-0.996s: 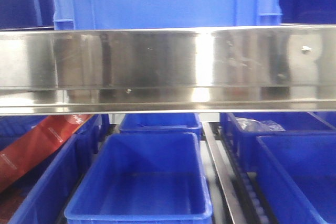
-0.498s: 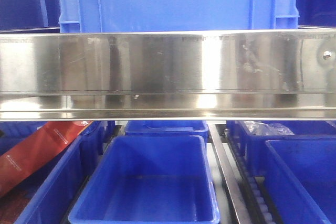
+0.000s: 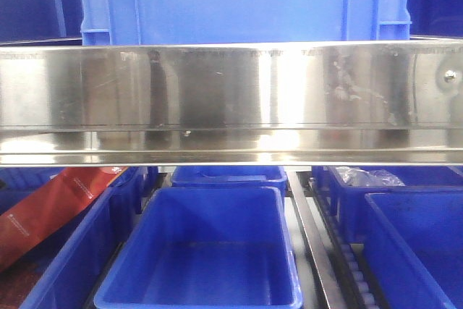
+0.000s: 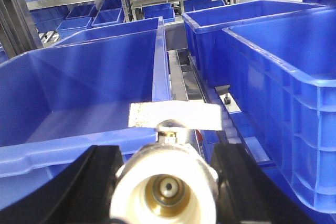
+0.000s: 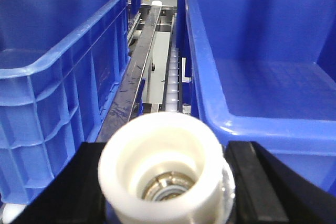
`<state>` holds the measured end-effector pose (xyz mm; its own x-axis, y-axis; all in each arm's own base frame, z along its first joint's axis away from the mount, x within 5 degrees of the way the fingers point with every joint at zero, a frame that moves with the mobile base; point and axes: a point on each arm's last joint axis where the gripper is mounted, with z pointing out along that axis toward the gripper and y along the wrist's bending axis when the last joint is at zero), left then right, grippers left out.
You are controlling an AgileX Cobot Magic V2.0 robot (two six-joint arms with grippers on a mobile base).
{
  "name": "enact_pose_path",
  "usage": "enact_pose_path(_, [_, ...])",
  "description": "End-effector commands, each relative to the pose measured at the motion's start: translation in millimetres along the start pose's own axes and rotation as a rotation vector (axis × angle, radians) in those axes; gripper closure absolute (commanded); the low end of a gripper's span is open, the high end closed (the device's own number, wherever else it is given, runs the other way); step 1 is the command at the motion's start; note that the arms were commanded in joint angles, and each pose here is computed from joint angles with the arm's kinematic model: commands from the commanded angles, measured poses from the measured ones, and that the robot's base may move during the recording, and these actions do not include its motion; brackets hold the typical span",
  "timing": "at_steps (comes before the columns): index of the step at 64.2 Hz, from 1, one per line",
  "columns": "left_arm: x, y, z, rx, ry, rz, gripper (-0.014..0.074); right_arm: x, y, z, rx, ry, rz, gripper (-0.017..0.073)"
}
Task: Place valve from conveyor to right shelf box
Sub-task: 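Extend both held valves over a blue box on the shelf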
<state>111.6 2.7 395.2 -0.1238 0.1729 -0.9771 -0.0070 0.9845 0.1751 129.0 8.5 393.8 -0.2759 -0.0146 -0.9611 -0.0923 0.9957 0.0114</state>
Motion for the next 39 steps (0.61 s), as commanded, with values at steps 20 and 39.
enact_pose_path(20, [-11.4, -9.1, -4.2, 0.085, -0.099, 0.002, 0.0705, -14.8, -1.3, -6.4, 0.018, -0.126, -0.001, 0.0712])
enact_pose_path(39, [-11.5, -9.1, -4.2, 0.085, -0.099, 0.002, 0.0705, -19.5, -2.0, -7.1, 0.026, -0.178, -0.001, 0.0712])
